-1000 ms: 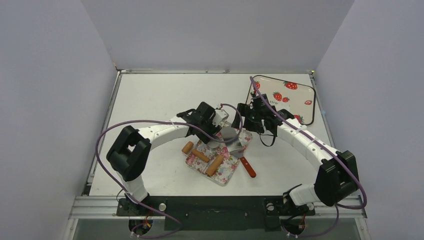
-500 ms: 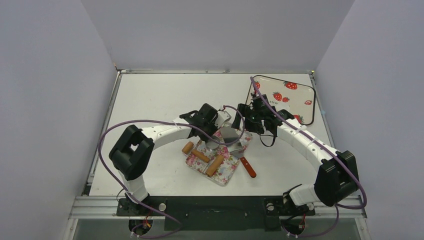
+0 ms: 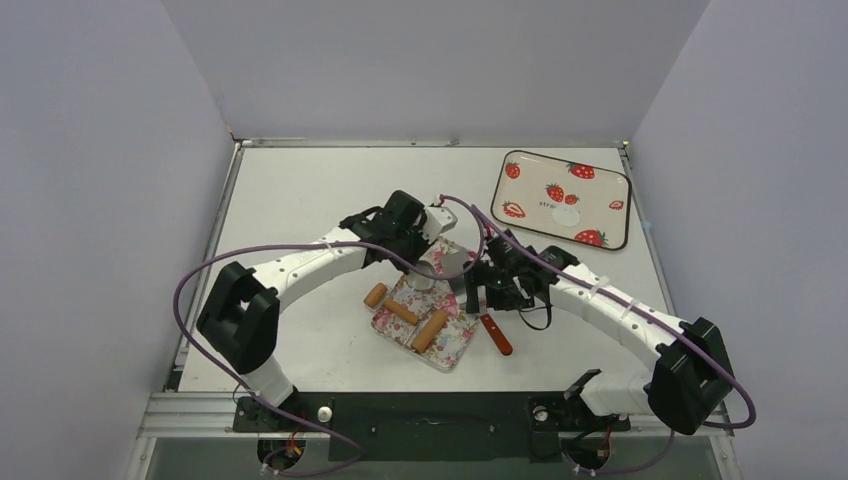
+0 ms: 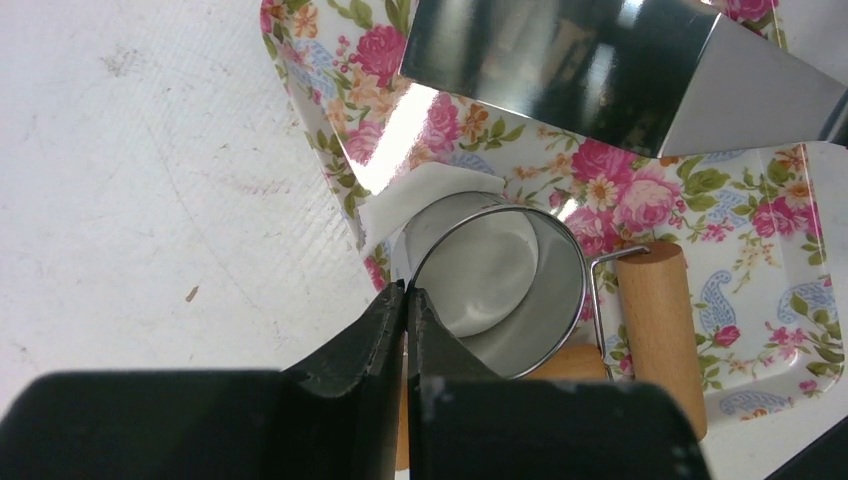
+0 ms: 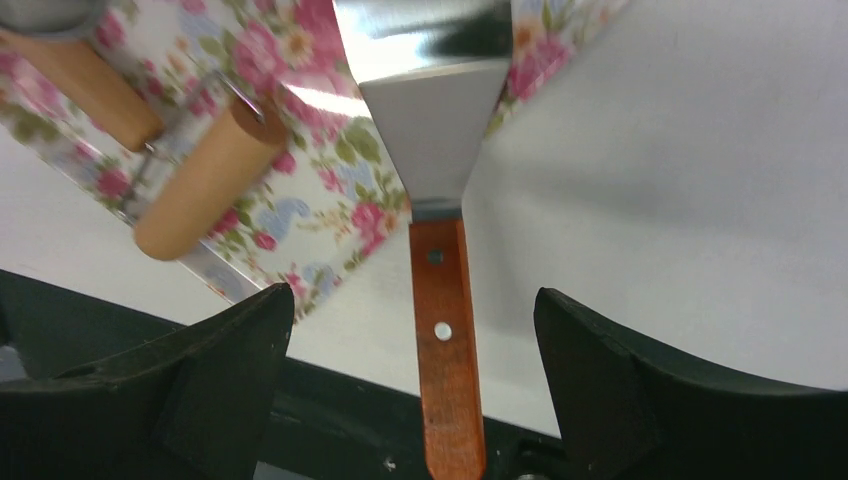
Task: Roll out the dumpling wrappers from the dough
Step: Pick up the spatula from the center of the board.
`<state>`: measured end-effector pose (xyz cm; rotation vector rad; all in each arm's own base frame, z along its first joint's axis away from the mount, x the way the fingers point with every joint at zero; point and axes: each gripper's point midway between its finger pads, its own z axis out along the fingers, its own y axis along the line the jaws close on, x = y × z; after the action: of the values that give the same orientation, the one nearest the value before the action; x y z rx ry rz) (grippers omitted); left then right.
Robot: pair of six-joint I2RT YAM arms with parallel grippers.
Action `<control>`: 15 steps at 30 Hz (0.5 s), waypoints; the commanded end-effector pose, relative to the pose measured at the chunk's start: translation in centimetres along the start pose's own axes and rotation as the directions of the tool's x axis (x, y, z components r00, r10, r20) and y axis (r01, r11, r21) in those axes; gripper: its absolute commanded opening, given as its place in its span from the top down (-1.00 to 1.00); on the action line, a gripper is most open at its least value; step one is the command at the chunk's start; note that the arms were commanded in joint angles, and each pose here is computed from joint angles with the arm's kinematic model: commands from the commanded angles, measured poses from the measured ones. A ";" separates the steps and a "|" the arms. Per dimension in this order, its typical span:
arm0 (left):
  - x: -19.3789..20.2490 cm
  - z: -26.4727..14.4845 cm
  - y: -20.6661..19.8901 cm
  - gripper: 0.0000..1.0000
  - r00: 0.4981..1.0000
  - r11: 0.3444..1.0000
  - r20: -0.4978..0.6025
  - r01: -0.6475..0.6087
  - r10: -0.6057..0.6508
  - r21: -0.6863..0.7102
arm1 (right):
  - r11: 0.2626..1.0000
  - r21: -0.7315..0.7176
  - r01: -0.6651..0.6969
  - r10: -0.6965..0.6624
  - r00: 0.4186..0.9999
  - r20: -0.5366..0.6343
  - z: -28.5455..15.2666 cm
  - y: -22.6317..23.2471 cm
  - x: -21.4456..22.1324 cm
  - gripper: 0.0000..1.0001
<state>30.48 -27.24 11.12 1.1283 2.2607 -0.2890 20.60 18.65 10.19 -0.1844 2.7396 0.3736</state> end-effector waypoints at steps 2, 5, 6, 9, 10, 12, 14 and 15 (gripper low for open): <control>-1.5 1.9 -0.1 1.00 0.996 0.998 0.066 0.061 -0.062 0.017 | 0.996 0.082 0.018 -0.010 0.995 -0.095 -0.3 -1.5 4.6 -0.72; -2.0 2.3 1.0 1.00 0.994 0.997 0.097 0.060 -0.056 -0.038 | 0.996 0.082 0.037 -0.025 0.991 -0.132 0.0 -1.1 5.6 -0.74; -2.0 2.4 1.1 1.00 0.993 0.997 0.099 0.063 -0.058 -0.047 | 0.995 0.087 0.044 -0.031 0.989 -0.146 0.4 -1.2 6.1 -0.75; -2.1 2.5 1.0 1.00 0.991 0.995 0.112 0.084 -0.079 -0.044 | 0.994 0.094 0.061 -0.042 0.980 -0.193 1.9 -1.3 7.0 -0.66; -2.2 2.5 1.0 1.00 0.989 0.994 0.115 0.101 -0.095 -0.043 | 0.995 0.072 0.064 -0.049 0.980 -0.193 2.3 -0.9 7.0 -0.57; -2.2 2.4 0.9 1.00 0.986 0.991 0.121 0.124 -0.118 -0.042 | 0.996 0.057 0.063 -0.051 0.980 -0.191 3.0 -0.5 7.0 -0.38; -2.1 2.3 0.8 1.00 0.985 0.991 0.118 0.132 -0.128 -0.033 | 0.997 0.054 0.063 -0.052 0.981 -0.188 3.4 -0.5 6.9 -0.09; -2.0 2.3 0.7 1.00 0.985 0.990 0.116 0.135 -0.131 -0.031 | 0.996 0.055 0.064 -0.052 0.980 -0.190 3.6 -0.5 6.9 -0.04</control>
<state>31.95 -27.99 8.84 0.9966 2.2900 -0.2974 14.75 17.50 4.63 -0.2868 2.9537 0.2210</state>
